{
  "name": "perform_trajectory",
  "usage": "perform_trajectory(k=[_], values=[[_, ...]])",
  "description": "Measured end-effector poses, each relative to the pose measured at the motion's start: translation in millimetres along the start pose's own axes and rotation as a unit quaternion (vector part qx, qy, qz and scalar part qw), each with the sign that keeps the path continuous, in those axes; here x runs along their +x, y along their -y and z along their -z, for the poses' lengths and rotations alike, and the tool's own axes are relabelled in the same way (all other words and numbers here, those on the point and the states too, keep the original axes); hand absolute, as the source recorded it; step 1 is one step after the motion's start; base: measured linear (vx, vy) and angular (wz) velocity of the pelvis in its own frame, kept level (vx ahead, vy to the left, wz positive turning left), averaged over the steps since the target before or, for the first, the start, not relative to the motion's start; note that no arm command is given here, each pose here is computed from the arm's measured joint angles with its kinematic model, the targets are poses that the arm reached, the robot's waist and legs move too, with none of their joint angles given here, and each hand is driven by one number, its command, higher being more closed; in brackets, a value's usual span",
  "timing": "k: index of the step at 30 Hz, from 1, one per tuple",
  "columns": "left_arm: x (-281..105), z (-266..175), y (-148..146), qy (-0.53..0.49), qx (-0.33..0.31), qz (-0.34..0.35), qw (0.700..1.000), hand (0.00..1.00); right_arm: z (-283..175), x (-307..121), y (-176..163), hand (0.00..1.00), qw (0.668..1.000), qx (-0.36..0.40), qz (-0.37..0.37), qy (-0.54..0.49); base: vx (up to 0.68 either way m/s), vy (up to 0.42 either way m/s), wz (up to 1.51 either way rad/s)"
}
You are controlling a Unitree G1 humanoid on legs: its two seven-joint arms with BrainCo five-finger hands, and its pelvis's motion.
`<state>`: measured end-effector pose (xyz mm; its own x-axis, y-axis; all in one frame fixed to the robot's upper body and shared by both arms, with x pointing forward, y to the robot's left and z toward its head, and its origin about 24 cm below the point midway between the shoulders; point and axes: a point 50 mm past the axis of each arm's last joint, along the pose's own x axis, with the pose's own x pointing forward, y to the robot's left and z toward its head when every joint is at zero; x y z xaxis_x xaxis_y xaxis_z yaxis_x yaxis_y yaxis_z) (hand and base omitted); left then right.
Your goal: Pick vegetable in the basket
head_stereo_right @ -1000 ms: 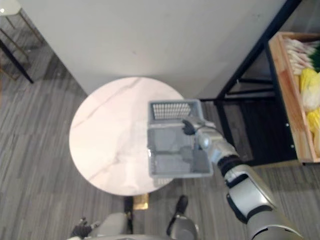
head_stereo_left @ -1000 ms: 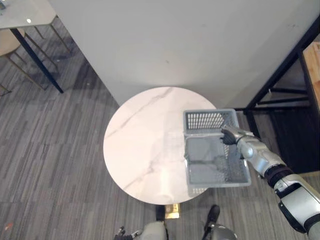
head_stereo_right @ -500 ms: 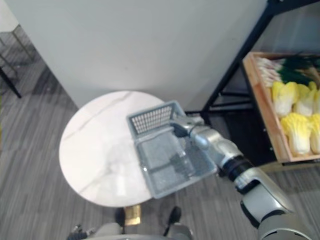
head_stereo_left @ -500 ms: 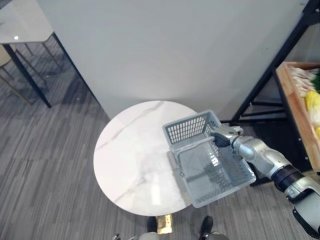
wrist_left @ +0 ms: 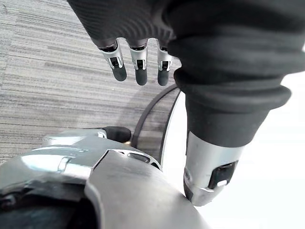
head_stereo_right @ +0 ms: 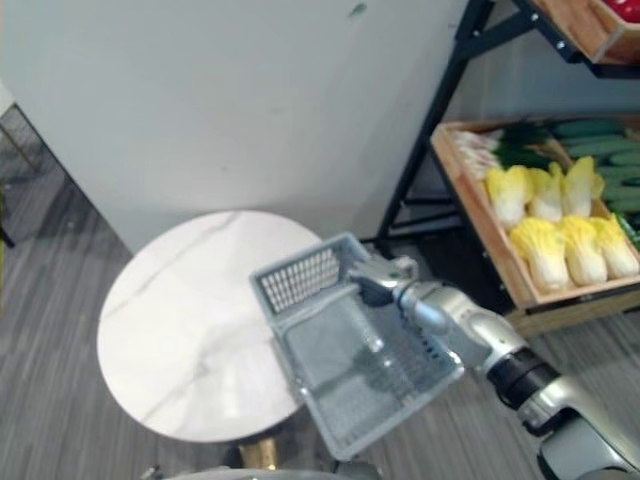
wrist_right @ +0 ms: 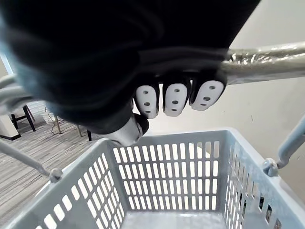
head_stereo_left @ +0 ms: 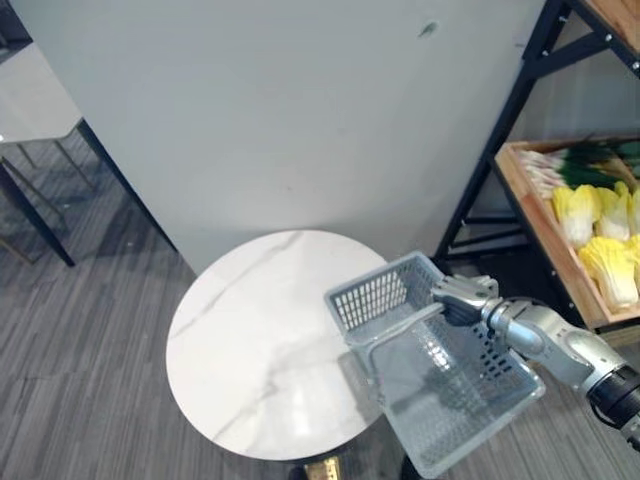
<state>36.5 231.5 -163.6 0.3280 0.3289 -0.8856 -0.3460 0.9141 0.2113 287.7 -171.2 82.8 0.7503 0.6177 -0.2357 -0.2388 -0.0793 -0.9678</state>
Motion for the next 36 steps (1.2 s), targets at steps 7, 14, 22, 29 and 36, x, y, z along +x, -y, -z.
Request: perform_trajectory(k=[7, 14, 22, 29, 36], values=[[0, -1, 6, 0.003, -0.009, 0.000, 1.000, 0.00, -4, 1, 7, 1.00, 1.000, -0.003, 0.015, 0.009, 0.01, -0.030, -0.22], [2, -9, 2, 0.014, 0.032, 0.005, 0.999, 0.00, 11, -15, 11, 1.00, 0.995, 0.038, 0.075, -0.052, -0.04, 0.045, -0.19], [7, -26, -3, 0.034, 0.084, 0.005, 0.996, 0.00, -11, -2, 15, 1.00, 0.995, 0.021, 0.093, -0.015, -0.16, 0.157, -1.07], [8, -29, -11, 0.032, 0.097, -0.002, 0.995, 0.00, -33, 18, 31, 1.00, 0.991, 0.022, 0.123, 0.040, -0.14, -0.085, -1.45], [9, -25, 9, 0.015, 0.110, 0.023, 0.994, 0.00, -28, 13, 26, 1.00, 0.994, 0.006, 0.102, 0.029, -0.13, -0.337, -0.97]])
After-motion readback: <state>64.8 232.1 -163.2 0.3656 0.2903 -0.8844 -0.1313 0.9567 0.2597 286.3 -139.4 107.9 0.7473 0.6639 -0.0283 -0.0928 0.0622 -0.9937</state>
